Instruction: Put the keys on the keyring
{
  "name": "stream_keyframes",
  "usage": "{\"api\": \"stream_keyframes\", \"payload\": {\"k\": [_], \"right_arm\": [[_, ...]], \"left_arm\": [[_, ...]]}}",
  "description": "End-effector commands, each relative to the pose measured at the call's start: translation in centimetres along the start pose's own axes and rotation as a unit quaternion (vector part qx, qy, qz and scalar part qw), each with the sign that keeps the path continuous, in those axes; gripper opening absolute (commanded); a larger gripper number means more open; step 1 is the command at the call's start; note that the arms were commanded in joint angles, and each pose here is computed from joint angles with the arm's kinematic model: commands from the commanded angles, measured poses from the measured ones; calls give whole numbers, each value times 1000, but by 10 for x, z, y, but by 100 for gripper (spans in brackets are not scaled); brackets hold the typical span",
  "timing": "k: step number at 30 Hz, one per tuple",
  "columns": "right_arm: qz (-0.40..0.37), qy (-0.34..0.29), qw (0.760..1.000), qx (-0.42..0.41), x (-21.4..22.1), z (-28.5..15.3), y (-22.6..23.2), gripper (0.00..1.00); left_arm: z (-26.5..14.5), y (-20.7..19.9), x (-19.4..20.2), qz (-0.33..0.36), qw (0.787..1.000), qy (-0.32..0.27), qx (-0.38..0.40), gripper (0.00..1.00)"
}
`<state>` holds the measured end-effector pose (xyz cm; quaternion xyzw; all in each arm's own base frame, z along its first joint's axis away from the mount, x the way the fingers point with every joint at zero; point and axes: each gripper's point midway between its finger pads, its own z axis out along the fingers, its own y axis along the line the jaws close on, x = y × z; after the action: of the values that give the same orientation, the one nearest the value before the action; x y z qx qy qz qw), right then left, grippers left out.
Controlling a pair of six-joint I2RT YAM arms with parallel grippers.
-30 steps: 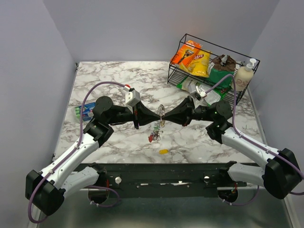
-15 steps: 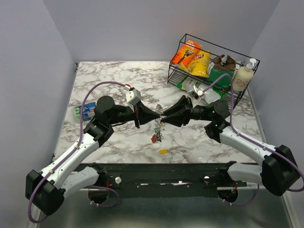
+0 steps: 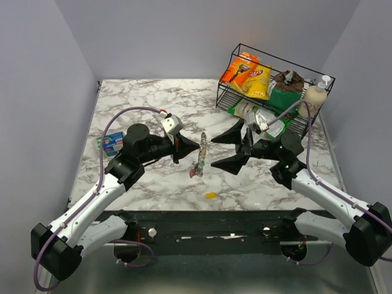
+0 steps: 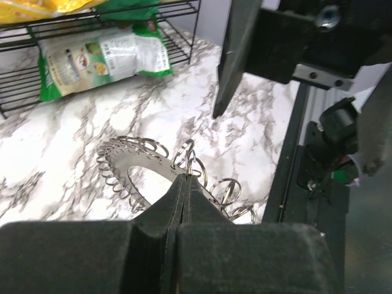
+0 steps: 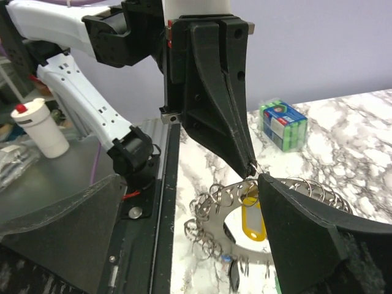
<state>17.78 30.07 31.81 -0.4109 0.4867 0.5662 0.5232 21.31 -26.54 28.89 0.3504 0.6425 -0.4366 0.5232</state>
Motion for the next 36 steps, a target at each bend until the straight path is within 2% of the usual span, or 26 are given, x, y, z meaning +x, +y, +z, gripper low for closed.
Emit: {"api": "stream_keyframes", "payload": {"k": [1, 11, 22, 32, 36], "right_arm": [[-11, 21, 999, 43, 15, -6, -11, 100], [-1, 48, 997, 67, 31, -14, -16, 100], [69, 88, 988, 106, 76, -28, -23, 100], [141, 138, 965, 175, 120, -51, -30, 100], [177, 155, 946, 223, 137, -61, -39, 100]], "left_arm": [[-5, 15, -11, 28, 998, 8, -48, 0], [-7, 27, 5, 18, 996, 32, -78, 0], [15, 56, 57, -43, 990, 82, -107, 0], [41, 74, 85, -52, 990, 92, -95, 0], [49, 80, 93, -54, 991, 82, -88, 0]]}}
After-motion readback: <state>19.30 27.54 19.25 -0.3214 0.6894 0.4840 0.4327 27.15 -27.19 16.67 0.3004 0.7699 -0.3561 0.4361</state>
